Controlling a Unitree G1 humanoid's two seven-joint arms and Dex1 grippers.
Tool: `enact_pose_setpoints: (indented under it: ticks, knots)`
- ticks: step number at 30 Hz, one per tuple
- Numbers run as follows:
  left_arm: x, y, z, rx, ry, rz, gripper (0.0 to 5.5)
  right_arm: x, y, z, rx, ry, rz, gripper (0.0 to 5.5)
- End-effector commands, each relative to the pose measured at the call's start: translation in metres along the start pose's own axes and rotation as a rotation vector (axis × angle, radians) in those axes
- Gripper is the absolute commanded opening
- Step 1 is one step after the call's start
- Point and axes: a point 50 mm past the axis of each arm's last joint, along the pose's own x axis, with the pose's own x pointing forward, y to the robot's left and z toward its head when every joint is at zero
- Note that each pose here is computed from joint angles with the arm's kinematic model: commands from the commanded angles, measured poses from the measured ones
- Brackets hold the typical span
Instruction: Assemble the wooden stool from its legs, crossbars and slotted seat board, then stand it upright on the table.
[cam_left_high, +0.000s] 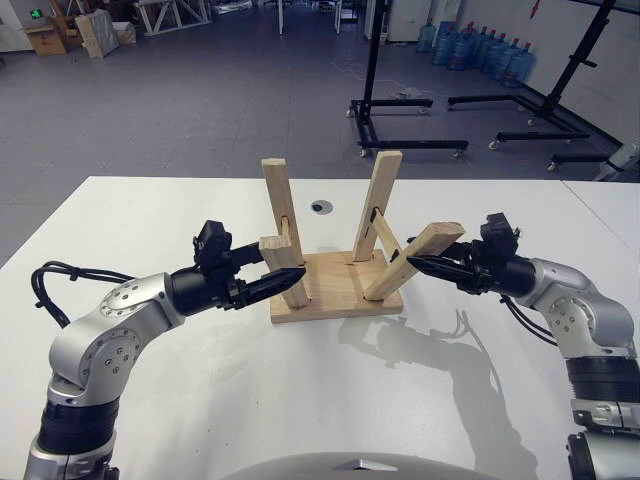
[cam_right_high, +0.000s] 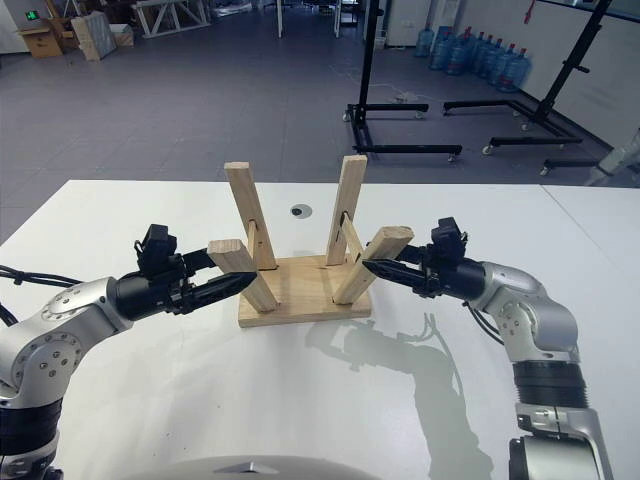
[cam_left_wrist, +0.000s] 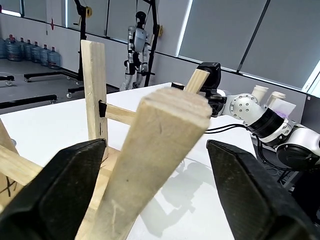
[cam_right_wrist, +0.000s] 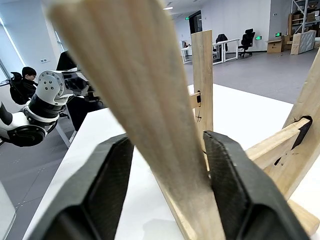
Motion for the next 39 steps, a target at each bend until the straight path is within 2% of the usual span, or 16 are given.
enact_pose_setpoints:
  ticks: [1,4,10,13,18,25,26,31,34,39]
  knots:
    - [0.003,0.0,-0.005,0.009,0.071,-0.031,3.06,0.001,0.001,0.002,0.002,-0.013,0.006,1.88]
    - [0.004,0.0,0.001,-0.029,0.06,-0.043,2.59,0.003,0.001,0.008,0.043,-0.043,0.005,1.86]
    - [0.005,0.017,0.057,-0.163,-0.149,-0.032,1.75,0.012,0.001,0.055,0.21,-0.17,0.0,1.69]
    - [0.011,0.033,0.066,-0.301,-0.173,0.026,1.26,0.028,0.0,0.064,0.325,-0.132,-0.01,1.46]
    - [0.031,0.048,0.046,-0.512,-0.087,0.12,1.21,0.059,0.004,0.042,0.478,-0.02,-0.043,1.44]
    - [0.048,0.059,0.005,-0.717,0.024,0.208,1.21,0.057,-0.008,0.006,0.665,-0.029,-0.184,1.44]
    - [0.05,0.06,-0.001,-0.733,0.036,0.215,1.21,0.055,-0.009,0.001,0.68,-0.027,-0.201,1.82]
    - [0.049,0.071,-0.024,-0.795,0.085,0.278,1.21,0.044,-0.013,-0.016,0.735,-0.051,-0.251,2.66]
    - [0.046,0.079,-0.025,-0.809,0.06,0.299,1.9,0.039,-0.015,-0.018,0.751,-0.077,-0.254,3.13]
    - [0.038,0.086,0.003,-0.757,-0.042,0.274,2.64,0.031,-0.018,0.004,0.717,-0.148,-0.224,3.96]
